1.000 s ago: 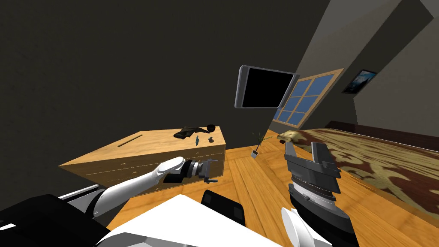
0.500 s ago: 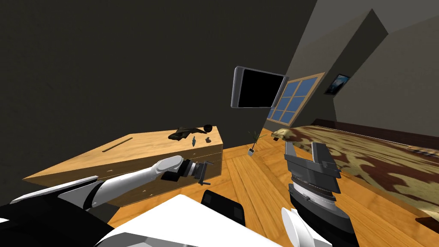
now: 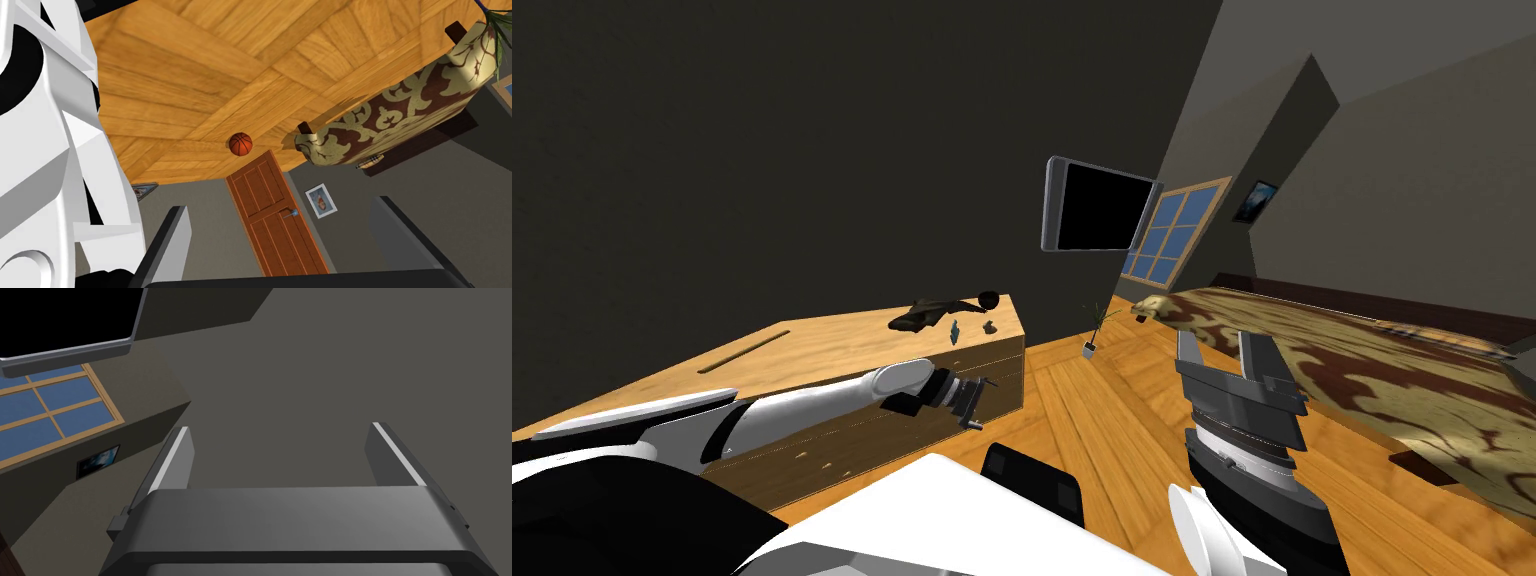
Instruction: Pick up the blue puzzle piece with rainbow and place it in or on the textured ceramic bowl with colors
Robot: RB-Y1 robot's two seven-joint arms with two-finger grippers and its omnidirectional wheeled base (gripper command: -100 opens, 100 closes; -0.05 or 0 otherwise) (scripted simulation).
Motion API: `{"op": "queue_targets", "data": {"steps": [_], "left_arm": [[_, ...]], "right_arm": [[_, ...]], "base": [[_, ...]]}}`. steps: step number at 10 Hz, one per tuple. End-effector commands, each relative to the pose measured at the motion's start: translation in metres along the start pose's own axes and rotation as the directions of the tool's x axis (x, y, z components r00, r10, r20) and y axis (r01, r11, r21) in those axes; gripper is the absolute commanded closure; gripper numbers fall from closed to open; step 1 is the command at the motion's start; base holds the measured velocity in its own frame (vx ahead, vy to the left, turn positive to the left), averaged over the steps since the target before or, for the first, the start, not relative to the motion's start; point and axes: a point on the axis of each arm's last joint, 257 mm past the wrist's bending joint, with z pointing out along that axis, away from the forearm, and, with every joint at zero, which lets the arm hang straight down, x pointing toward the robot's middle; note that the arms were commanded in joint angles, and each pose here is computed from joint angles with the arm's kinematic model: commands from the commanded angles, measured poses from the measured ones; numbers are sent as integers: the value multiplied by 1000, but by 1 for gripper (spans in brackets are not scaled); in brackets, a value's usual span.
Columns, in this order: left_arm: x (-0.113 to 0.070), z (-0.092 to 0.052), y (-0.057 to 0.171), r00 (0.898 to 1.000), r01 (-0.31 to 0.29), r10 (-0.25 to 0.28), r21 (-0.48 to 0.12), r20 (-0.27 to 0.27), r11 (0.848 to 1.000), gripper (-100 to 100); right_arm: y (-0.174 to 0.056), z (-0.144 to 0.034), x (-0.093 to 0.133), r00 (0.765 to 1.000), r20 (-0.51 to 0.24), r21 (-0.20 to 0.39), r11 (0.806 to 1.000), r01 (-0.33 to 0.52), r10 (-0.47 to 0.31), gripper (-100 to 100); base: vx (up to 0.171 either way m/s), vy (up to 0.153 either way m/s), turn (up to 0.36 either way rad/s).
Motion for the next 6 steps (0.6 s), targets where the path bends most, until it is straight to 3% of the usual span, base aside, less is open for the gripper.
{"op": "queue_targets", "data": {"steps": [1,2,3,4,6], "left_arm": [[8,-9,-4,999,-20,20,14,-32,1000,-100],[33,-21,-10,992,-71,76,54,-103,996,-100],[39,-26,-10,989,-80,88,63,-121,995,-100],[66,-43,-14,970,-126,145,110,-196,986,-100],[69,-46,-14,967,-133,154,116,-205,984,-100]], "right_arm": [[0,0,0,1000,0,0,1000,0,0,0],[0,0,0,1000,0,0,1000,0,0,0],[0,0,0,1000,0,0,1000,0,0,0],[0,0,0,1000,0,0,1000,0,0,0],[0,0,0,1000,0,0,1000,0,0,0]], "base": [[0,0,0],[2,-11,-147],[2,-6,-123],[3,-11,-204],[3,-3,-27]]}}
